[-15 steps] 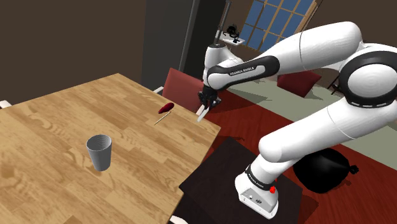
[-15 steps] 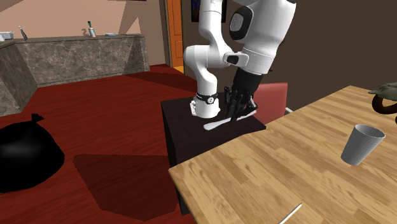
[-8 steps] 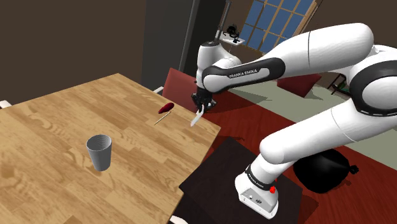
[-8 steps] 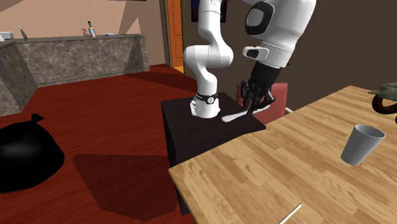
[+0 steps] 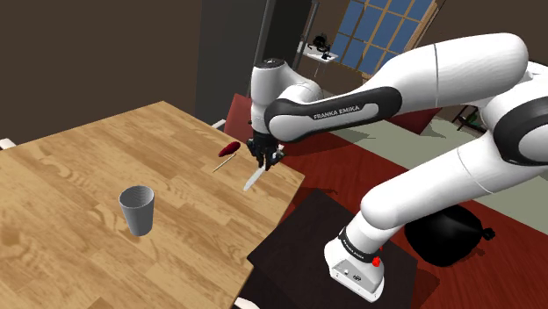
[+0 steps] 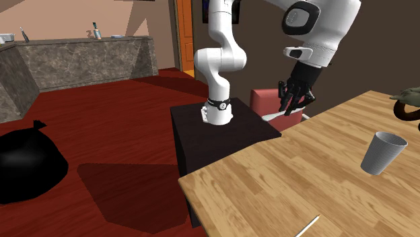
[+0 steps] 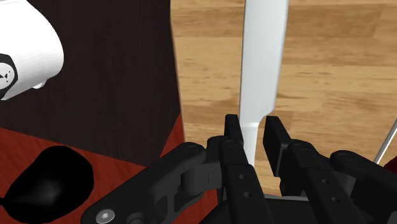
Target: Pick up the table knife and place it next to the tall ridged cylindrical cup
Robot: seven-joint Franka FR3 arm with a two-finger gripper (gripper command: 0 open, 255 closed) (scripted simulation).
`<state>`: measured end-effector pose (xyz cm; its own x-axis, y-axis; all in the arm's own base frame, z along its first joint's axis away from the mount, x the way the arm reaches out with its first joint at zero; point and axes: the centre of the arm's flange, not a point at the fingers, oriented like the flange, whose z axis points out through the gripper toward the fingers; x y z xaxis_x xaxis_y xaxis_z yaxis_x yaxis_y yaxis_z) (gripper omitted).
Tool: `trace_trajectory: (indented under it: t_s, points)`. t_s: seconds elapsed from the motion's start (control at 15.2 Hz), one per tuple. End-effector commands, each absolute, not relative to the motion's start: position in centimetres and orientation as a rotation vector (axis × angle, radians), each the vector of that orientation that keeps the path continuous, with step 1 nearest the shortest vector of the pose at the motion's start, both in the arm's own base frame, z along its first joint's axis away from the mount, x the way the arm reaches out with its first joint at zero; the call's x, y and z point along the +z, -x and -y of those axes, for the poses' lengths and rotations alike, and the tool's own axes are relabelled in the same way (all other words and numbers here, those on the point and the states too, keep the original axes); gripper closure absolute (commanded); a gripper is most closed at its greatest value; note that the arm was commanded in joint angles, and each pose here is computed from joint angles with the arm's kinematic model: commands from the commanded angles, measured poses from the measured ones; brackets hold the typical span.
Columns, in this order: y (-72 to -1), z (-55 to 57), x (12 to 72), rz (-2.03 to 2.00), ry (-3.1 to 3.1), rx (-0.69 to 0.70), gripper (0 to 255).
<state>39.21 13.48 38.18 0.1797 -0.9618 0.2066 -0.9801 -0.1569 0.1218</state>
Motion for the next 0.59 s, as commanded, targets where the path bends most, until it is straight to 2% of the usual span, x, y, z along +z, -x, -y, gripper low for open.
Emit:
trace_trajectory:
  t_s: [0.0,0.53]
  points:
    - [-38.9,-16.2,38.2,1.876,-2.226,0.117,255]
    - [-37.8,-26.7,38.2,1.876,-2.226,0.117,255]
